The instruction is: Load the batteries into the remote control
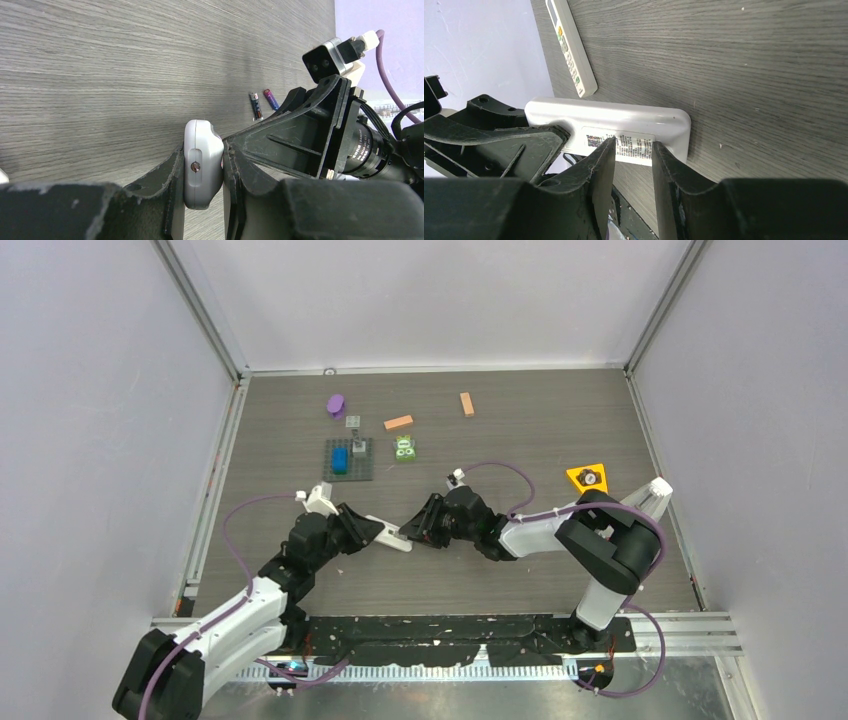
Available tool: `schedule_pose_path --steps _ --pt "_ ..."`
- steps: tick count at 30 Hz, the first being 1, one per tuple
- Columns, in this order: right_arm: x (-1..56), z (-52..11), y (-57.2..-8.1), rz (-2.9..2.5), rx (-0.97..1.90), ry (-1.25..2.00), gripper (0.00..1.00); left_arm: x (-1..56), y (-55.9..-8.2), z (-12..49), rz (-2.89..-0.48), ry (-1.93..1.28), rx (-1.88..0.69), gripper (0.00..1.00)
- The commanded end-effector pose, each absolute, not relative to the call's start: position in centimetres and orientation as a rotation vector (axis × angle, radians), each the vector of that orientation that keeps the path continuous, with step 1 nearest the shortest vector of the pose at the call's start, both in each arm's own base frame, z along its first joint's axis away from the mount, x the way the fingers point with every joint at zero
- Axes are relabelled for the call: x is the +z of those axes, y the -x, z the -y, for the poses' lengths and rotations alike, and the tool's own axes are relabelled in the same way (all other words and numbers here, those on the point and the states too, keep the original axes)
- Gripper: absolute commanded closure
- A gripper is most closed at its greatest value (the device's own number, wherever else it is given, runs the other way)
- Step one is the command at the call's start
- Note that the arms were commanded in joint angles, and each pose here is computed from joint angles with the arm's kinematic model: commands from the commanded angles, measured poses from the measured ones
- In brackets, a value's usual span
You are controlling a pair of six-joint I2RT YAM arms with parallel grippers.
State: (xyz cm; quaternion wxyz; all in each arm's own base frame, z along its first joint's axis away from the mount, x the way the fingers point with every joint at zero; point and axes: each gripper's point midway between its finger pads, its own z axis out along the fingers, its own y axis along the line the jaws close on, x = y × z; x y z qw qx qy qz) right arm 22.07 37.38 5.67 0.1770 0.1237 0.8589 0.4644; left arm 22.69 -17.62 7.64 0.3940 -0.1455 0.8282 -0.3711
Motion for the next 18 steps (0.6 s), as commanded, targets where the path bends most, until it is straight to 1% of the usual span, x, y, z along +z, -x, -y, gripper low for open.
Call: schedule_pose_path --steps 1,11,18 --pt "7.54 -37.91 -22.66 -2.378 1.335 -0.332 0.62 2.3 -20.47 14.99 -2.302 0.374 -0.717 1.0" --pt "7.67 -37.77 -22.59 -2.381 1.315 -0.301 0.61 2.22 -20.43 14.99 -2.31 0.377 -0.713 1.0" --pt "7.78 -38.52 -22.5 -2.374 1.367 -0.27 0.61 2.12 -20.33 15.08 -2.317 0.373 -0.718 1.0"
